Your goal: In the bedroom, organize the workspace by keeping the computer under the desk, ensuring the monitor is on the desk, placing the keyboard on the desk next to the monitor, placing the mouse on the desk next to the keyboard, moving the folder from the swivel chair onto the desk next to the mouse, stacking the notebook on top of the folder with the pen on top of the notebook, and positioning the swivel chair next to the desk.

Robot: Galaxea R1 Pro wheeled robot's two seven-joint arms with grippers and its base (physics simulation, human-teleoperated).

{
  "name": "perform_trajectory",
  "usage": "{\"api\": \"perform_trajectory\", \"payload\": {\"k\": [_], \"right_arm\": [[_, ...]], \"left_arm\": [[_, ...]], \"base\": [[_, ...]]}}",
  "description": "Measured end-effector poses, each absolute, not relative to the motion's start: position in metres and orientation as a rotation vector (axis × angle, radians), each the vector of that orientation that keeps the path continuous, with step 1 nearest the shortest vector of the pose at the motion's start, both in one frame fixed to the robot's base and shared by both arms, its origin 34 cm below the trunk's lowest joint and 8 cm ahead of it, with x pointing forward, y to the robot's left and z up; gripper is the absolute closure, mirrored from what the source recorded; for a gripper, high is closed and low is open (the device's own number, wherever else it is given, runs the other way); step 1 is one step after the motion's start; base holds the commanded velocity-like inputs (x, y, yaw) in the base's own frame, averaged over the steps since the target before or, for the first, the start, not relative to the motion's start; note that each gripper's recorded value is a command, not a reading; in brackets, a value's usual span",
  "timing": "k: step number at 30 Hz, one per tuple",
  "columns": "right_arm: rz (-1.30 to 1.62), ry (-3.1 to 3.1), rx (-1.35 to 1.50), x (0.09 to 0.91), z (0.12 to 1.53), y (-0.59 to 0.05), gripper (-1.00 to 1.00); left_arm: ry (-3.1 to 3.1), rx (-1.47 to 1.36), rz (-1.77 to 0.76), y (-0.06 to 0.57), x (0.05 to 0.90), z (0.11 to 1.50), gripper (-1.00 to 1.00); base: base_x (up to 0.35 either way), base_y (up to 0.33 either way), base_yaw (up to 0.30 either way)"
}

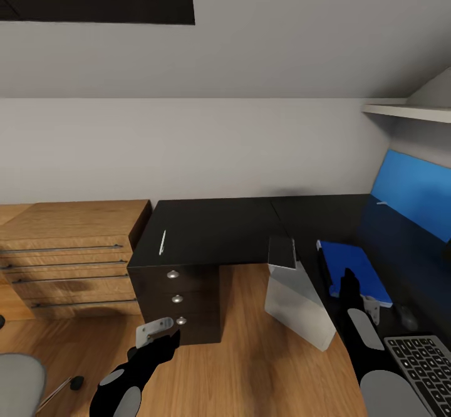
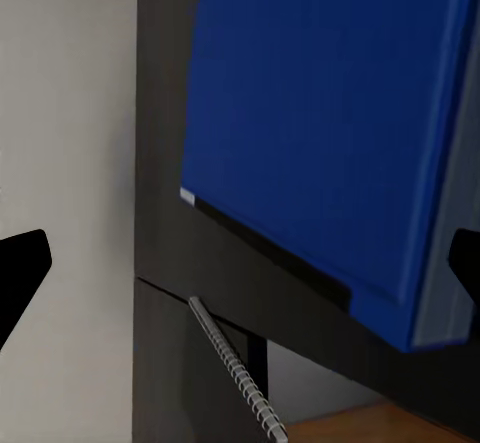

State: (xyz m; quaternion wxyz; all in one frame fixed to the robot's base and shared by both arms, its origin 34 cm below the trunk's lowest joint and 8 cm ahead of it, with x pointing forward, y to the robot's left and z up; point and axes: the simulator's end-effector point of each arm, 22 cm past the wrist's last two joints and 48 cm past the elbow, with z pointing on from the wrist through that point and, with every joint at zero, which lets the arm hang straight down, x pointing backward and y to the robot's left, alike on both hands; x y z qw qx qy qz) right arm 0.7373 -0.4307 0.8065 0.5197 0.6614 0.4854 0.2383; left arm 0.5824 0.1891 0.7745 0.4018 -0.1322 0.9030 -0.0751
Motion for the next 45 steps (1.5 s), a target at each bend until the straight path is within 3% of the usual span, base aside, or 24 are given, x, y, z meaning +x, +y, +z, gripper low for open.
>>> {"api": "perform_trajectory", "payload": {"k": [27,35,45], "right_arm": [[0.616,1.155,1.525,0.728,0.822,-0.403,-1.00],[0.664,1.334,1.435,0.744,0.816,-0.345,-1.00],[0.880,1.665,1.297,0.749,0.797,-0.249,-1.00]], "left_arm": [[2.285,-0.335,-0.186,0.190,0.582,0.773,-1.00],[2.286,-0.335,-0.182,0.191,0.582,0.773,-1.00],[2.285,-0.334,-0.183,0.190,0.582,0.773,-1.00]], "base": [[0.000,0.000,0.000],[0.000,0.054,0.000],[0.000,0.270,0.000]]}}
